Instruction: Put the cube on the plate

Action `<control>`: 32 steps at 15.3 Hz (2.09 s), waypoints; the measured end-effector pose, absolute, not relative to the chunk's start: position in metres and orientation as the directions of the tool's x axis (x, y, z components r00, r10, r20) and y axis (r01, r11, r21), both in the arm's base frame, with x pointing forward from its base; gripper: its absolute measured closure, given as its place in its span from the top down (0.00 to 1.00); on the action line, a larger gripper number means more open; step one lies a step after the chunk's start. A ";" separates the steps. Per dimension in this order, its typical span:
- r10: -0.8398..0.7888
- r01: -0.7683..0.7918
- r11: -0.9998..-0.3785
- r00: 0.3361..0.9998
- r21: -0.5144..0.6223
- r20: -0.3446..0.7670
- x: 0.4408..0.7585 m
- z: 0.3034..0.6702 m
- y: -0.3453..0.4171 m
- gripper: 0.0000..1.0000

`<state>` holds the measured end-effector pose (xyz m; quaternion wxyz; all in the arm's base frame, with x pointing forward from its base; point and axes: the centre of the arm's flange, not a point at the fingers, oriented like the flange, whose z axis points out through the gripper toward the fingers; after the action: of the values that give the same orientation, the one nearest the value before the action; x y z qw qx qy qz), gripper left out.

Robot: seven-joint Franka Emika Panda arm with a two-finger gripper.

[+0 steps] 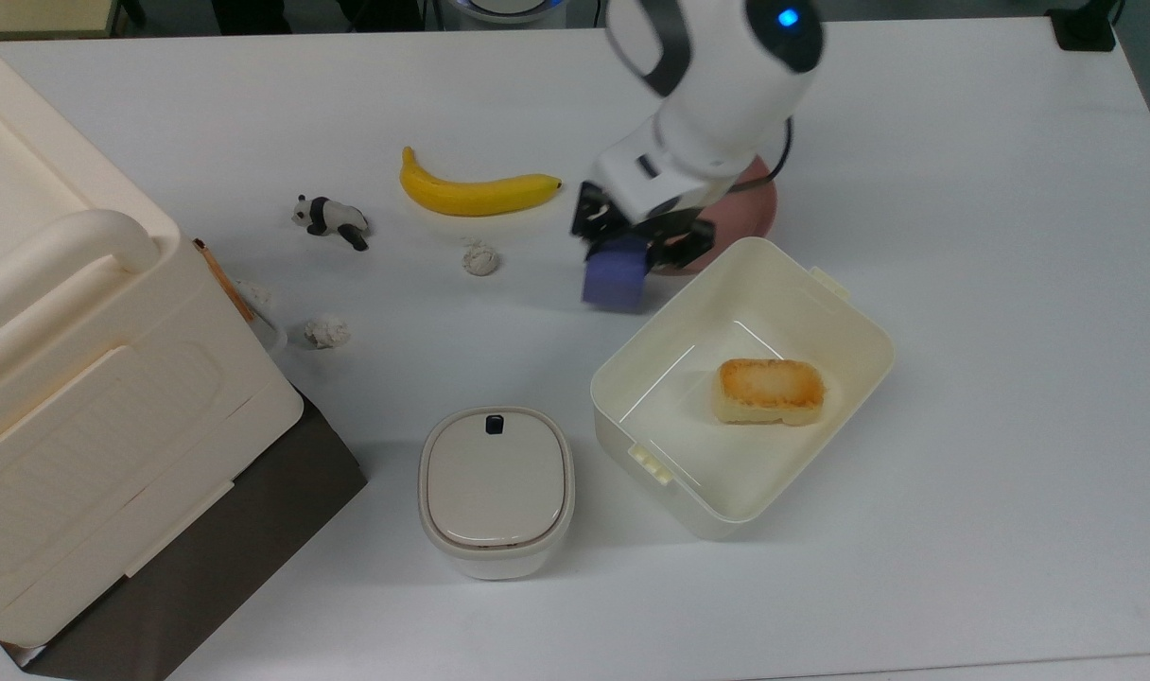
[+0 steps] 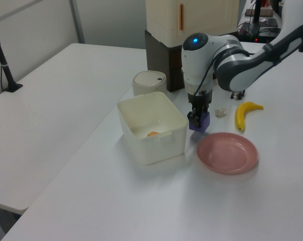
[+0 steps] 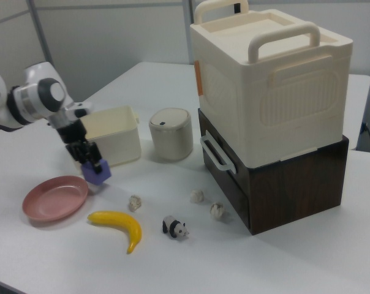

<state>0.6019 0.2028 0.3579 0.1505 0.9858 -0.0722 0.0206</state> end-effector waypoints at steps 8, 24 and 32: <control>-0.110 -0.105 -0.941 0.994 0.323 0.001 0.553 0.362 0.278 0.59; -0.291 -0.311 -0.908 0.950 0.280 0.109 0.585 0.416 0.223 1.00; -0.293 -0.301 -0.939 0.953 0.164 0.071 0.600 0.536 0.083 1.00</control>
<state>0.6002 0.0827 0.5359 0.0869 0.9845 -0.1509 0.0226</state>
